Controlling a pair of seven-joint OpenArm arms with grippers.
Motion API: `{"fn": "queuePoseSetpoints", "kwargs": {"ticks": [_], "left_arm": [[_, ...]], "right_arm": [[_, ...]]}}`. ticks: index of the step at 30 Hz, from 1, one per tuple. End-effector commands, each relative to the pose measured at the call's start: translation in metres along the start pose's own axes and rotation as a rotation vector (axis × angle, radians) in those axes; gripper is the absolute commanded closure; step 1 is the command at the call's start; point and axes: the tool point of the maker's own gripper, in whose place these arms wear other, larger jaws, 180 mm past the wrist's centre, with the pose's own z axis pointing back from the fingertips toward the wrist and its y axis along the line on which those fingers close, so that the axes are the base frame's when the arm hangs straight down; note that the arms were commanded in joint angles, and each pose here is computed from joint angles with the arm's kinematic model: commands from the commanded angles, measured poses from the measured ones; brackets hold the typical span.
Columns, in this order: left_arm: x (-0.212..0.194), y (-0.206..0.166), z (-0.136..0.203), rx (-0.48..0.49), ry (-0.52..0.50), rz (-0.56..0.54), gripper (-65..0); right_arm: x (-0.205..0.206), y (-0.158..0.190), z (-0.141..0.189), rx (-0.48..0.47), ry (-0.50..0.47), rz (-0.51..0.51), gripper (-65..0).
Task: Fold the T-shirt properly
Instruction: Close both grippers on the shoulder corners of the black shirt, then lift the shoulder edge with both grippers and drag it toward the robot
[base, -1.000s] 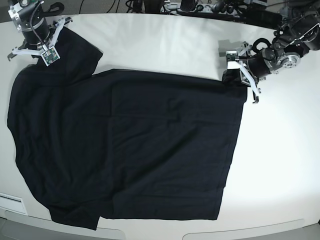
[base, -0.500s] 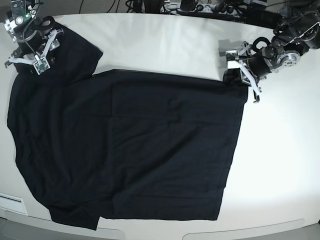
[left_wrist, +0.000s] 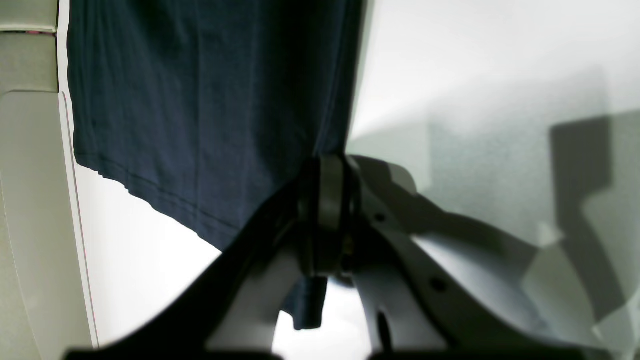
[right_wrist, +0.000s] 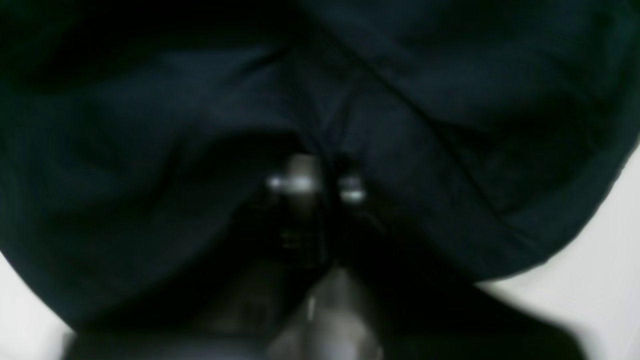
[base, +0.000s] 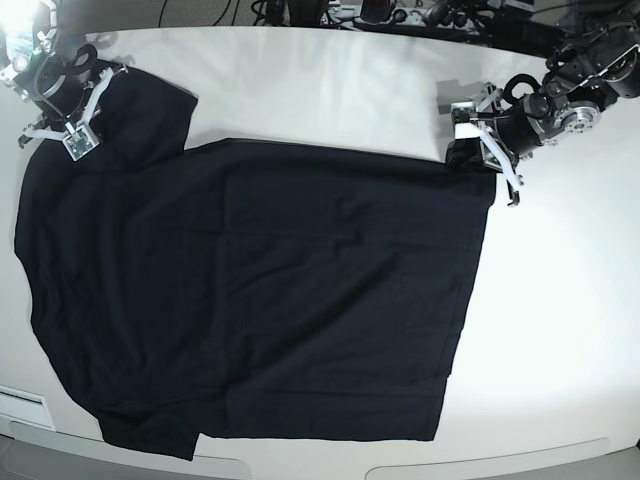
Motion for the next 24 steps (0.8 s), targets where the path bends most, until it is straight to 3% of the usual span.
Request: {"fn": "queuePoseSetpoints", "kwargs": {"ticks": [1, 9, 16, 24], "left_arm": [[-0.011, -0.006, 0.004, -0.036, 0.043, -0.008, 0.0], [-0.011, -0.006, 0.004, -0.036, 0.043, -0.009, 0.0], [-0.015, -0.005, 0.006, -0.038, 0.067, -0.014, 0.0], [0.0, -0.029, 0.034, -0.112, 0.072, -0.082, 0.0]], "right_arm": [[0.001, -0.011, 0.003, -0.038, 0.005, 0.01, 0.0], [-0.002, -0.015, 0.008, -0.067, 0.064, 0.035, 0.0], [0.022, -0.01, 0.027, -0.083, 0.075, 0.088, 0.0], [0.021, 0.015, 0.058, -0.078, 0.087, 0.198, 0.0]]}}
